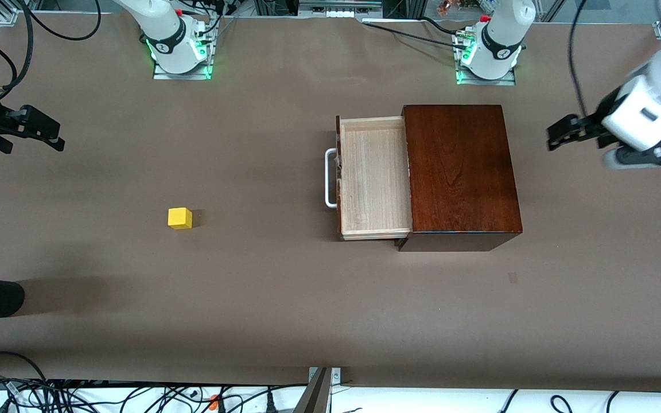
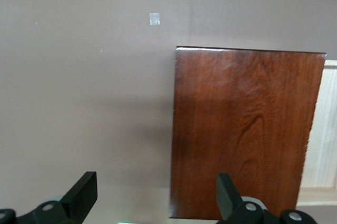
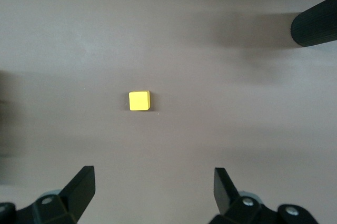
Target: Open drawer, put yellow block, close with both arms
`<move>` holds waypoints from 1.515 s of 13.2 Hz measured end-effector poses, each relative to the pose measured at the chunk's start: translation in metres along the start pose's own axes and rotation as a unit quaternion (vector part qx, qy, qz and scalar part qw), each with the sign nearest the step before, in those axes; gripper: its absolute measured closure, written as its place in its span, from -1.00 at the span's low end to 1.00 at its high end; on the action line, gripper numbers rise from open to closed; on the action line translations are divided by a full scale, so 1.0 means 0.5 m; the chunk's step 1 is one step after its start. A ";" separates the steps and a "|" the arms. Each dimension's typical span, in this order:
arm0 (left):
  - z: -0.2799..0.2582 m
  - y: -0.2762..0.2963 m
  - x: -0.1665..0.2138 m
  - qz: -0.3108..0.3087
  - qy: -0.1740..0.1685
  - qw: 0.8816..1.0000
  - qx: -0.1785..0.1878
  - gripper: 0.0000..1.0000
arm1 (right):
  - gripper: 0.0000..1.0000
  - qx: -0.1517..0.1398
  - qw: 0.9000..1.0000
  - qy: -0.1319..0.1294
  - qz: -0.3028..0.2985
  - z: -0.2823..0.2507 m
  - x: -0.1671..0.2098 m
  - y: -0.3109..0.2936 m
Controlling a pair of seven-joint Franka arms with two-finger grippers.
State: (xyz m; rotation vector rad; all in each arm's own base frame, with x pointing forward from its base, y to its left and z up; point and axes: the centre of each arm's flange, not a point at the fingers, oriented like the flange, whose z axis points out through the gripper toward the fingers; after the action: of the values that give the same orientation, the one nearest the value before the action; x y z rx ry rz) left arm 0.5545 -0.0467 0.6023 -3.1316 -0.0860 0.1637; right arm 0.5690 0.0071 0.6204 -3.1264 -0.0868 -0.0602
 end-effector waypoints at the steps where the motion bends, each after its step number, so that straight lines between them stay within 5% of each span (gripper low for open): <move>1: -0.010 -0.022 -0.007 0.005 0.004 1.000 -0.002 -1.00 | -1.00 0.000 1.000 0.000 0.000 0.000 0.000 0.000; 11: -0.029 -0.014 -0.017 0.050 0.015 0.999 -0.002 -1.00 | -1.00 -0.005 0.999 -0.035 -0.007 0.095 0.041 -0.018; 15: -0.031 -0.010 -0.016 0.054 0.018 0.998 -0.002 -1.00 | -1.00 -0.011 0.995 -0.085 -0.043 0.233 0.083 -0.059; 20: -0.031 -0.009 -0.014 0.055 0.018 0.998 -0.002 -1.00 | -1.00 -0.005 0.996 -0.076 -0.052 0.489 0.134 -0.104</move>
State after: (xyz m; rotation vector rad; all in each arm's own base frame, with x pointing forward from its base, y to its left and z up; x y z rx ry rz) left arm 0.5487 -0.0428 0.6183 -3.1430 0.0876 0.1081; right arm 0.6422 0.0663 0.3795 -3.1292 -0.2508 0.1756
